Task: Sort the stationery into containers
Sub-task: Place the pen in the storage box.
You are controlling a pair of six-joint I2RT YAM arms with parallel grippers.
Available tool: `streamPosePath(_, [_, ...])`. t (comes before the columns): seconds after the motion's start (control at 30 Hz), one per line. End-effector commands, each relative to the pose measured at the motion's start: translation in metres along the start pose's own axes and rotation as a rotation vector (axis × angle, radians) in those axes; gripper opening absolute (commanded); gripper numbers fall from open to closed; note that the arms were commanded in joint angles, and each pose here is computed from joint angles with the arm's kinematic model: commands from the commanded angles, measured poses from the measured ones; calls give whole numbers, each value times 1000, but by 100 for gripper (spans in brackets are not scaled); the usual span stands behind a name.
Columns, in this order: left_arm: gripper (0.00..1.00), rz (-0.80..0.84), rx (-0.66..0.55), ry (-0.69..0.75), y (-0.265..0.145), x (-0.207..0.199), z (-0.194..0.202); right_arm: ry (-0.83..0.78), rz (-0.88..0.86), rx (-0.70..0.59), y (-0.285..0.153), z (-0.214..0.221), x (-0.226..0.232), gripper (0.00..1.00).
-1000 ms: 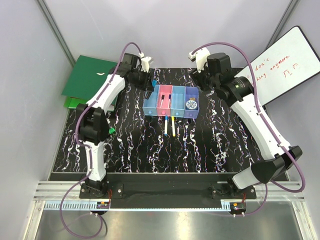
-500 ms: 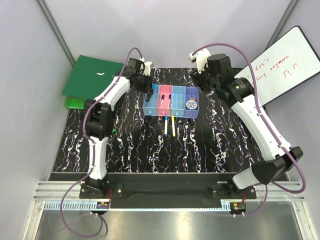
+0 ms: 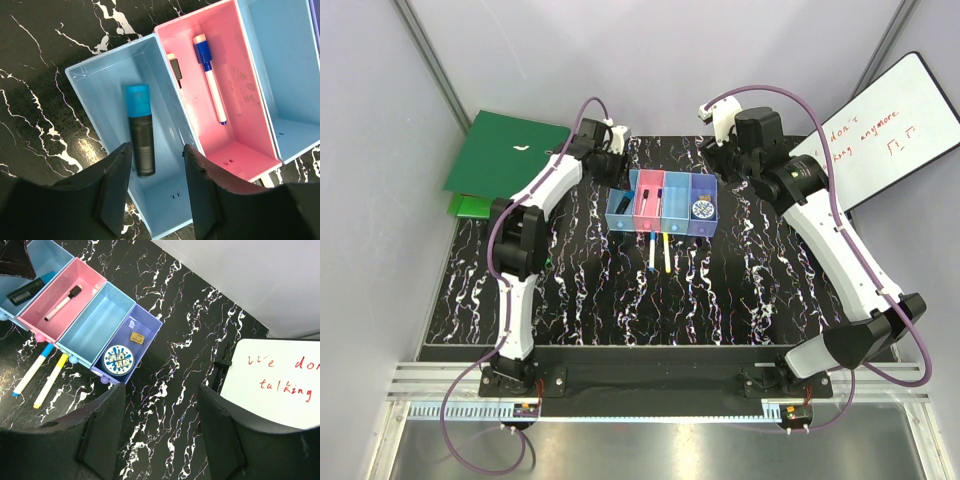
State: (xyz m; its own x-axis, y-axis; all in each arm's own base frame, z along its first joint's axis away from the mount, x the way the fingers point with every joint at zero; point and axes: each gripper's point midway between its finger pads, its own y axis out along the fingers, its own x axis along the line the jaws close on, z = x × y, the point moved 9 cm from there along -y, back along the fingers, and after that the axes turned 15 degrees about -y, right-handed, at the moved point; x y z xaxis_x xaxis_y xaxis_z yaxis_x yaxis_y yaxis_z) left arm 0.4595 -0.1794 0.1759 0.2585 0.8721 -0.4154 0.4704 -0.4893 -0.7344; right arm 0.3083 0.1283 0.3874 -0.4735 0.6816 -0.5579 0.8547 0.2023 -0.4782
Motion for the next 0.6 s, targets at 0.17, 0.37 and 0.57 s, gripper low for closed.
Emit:
streamPosePath(0.17, [49,75,-92,49,-27,-22,-19,37,76,-71,-16,-11,-17,66])
streamPosePath(0.37, [56,124,-184,329,-115,-47,-23,34,80,-86,-21,-13,-19,66])
streamPosePath(0.57, [66,-100,2,649,-159,-1,62,35,72,-111,-26,-16,-21,67])
